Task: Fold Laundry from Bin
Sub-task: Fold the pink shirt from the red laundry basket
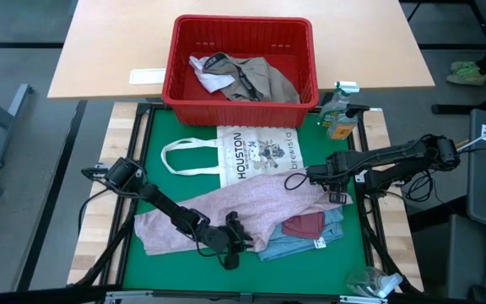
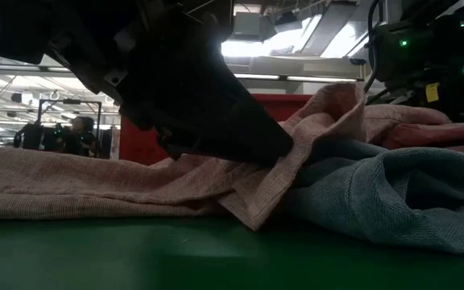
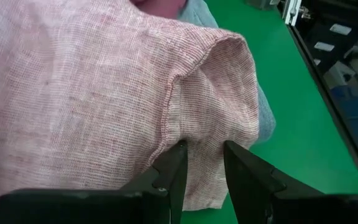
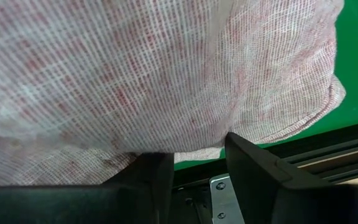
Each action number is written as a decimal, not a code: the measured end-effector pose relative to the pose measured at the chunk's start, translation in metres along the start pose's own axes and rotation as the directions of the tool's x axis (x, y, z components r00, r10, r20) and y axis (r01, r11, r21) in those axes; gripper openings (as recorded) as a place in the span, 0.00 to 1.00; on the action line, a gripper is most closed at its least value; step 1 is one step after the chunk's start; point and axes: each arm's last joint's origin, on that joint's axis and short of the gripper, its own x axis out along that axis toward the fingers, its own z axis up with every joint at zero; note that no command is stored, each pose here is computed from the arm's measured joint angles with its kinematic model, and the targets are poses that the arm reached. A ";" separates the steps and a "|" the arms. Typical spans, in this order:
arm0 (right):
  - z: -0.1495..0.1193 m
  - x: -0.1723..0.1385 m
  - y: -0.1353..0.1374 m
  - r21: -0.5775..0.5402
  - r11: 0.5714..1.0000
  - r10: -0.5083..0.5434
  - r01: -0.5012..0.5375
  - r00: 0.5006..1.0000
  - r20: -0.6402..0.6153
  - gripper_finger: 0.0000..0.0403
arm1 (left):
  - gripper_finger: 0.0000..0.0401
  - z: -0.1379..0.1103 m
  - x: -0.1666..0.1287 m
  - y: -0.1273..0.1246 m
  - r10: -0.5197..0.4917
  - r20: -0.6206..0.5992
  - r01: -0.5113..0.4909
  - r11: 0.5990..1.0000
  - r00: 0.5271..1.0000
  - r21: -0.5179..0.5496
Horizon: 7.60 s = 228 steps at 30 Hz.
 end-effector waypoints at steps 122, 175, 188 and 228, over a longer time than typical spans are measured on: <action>-0.010 -0.124 0.143 -0.368 0.903 0.424 -0.222 0.597 0.681 0.35 | 0.03 0.120 -0.006 0.017 -0.345 0.668 0.647 0.714 0.659 -0.268; 0.022 -0.061 0.222 0.051 0.894 0.059 -0.445 0.229 0.972 0.35 | 0.03 0.119 -0.007 0.015 -0.335 0.671 0.627 0.738 0.662 -0.250; 0.038 -0.033 0.237 0.100 0.874 0.034 -0.476 0.266 0.963 0.35 | 0.03 0.118 -0.007 0.015 -0.333 0.671 0.622 0.743 0.662 -0.246; -0.002 -0.081 0.220 -0.084 0.838 0.369 -0.539 0.447 0.815 0.02 | 0.03 0.093 -0.014 -0.025 -0.362 0.599 0.610 0.742 0.714 -0.279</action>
